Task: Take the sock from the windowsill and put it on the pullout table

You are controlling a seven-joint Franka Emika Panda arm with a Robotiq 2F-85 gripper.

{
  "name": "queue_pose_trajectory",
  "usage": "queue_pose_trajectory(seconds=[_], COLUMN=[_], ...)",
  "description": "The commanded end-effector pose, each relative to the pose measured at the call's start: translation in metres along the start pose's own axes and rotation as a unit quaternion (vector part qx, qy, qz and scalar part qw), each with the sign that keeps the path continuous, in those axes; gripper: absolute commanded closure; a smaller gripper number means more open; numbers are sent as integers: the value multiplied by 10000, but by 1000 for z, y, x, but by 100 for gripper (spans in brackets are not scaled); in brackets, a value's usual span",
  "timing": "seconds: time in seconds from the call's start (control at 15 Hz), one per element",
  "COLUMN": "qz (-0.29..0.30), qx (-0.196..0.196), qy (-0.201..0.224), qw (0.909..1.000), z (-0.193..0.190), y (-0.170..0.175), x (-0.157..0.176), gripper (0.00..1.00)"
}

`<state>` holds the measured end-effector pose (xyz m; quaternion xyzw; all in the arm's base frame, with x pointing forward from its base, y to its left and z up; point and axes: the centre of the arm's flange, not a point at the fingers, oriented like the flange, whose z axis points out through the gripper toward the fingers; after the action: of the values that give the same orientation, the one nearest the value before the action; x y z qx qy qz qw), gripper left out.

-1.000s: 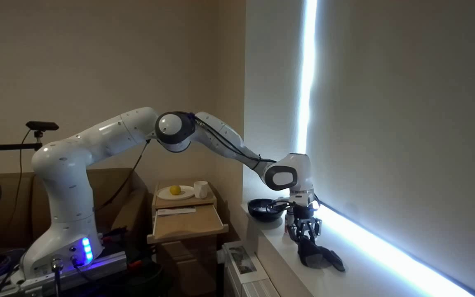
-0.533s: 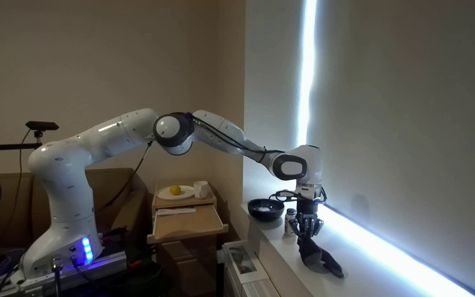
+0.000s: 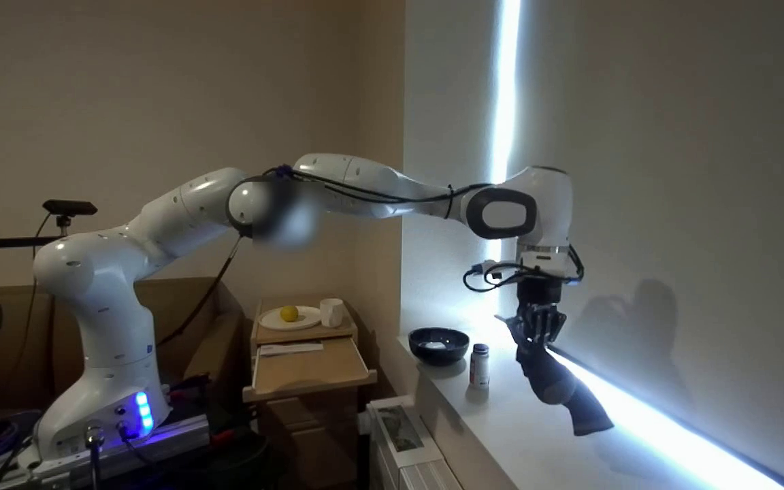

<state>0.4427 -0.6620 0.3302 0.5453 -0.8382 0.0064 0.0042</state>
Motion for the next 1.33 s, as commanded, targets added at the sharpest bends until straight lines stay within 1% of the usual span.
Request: queue_pose_trajectory(seconds=[0.0,0.13,0.2,0.27,0.4,0.6,0.67,0.73,0.8,0.93,1.0,1.13,1.27], qz=[-928,-1470,-1732,-1301,-1571,-1635,-1884,-2341,-2597,-3129,-3407,-3960,-4494], qx=[304,457,543,464,554,519,356,346,370,420,405,342,279], qy=[-198,-128,-117,98,88,24,-54,-178,-129,-209,-232,-252,-279], qw=[9950,9880,9833,9904,9860,9852,9814,9714,9649,9486,9390,9173,8924], z=[-81,-106,-119,-114,-135,-132,-120,-115,-112,-116,-119,-126,-136], y=[42,69,74,19,24,26,17,16,19,22,22,24,32], x=[-9,-29,-32,3,-3,-5,-18,-43,-79,-121,-141,-179,-206], gripper=[96,96,96,86,86,86,96,96,96,96,96,96,96])
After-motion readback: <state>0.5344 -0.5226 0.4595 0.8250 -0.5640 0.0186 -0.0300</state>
